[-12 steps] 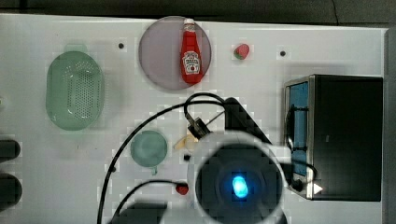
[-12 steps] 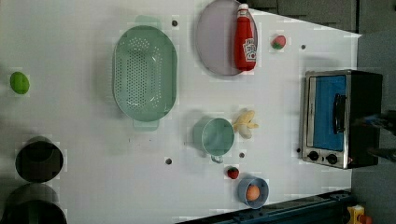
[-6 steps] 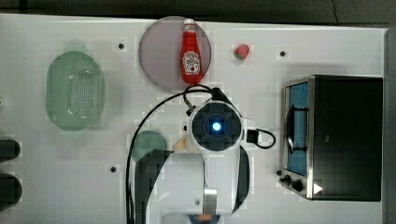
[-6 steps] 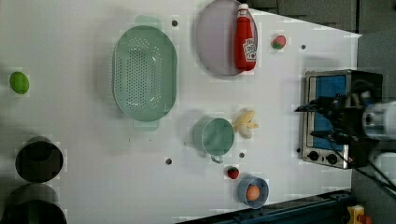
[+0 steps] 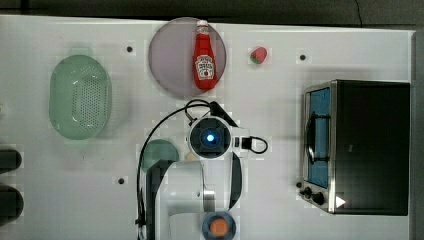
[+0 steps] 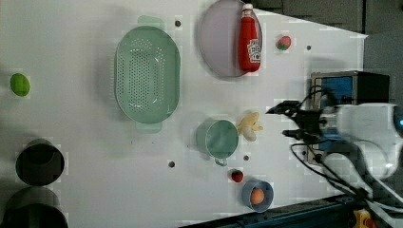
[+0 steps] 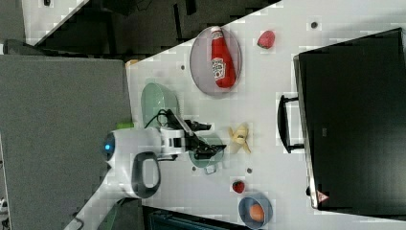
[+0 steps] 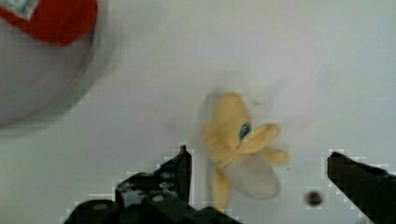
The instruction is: Pick banana from table and place on oven.
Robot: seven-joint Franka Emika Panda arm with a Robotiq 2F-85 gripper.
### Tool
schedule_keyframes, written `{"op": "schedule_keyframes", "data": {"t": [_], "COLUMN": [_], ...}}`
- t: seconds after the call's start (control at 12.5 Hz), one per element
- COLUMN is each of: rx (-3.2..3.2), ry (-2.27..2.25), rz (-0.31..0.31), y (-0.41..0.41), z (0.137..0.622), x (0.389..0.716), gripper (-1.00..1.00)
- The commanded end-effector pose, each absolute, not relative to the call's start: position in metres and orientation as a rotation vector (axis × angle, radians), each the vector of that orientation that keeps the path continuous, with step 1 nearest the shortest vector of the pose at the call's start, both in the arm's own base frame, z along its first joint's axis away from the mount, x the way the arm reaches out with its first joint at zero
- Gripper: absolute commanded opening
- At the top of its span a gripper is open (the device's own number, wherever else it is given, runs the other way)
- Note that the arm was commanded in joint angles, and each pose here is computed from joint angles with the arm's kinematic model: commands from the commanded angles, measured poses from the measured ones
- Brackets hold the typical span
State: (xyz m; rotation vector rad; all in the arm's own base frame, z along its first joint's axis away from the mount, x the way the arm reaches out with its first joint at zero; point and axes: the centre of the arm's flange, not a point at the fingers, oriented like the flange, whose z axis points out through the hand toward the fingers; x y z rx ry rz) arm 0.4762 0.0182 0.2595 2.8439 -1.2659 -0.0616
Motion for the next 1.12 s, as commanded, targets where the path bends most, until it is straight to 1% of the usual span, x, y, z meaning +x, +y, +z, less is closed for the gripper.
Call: {"op": "schedule_keyframes", "data": {"t": [0.08,0.4,0.48,0.56,0.8,0.96,1.04,1.12], "rx": [2.828,2.845,2.852,2.864,2.869,2.872,2.873,2.88], "ry": [-1.263,-1.223,-1.22,-1.221,-1.22,-1.221,-1.221,-1.224], "rz": [-0.107,-0.147,-0.14,-0.118,-0.111,-0.103,-0.099,-0.077], "y": [0.025,0.04,0.042,0.044,0.045,0.045,0.045,0.045], "z": [0.216,0.168,0.163,0.161,0.159,0.159,0.161,0.166], "x": [0.472,0.465,0.464,0.466,0.465,0.466,0.467,0.471], "gripper": [1.0,1.0,0.92,0.68,-0.05,-0.48,-0.51,-0.51]}}
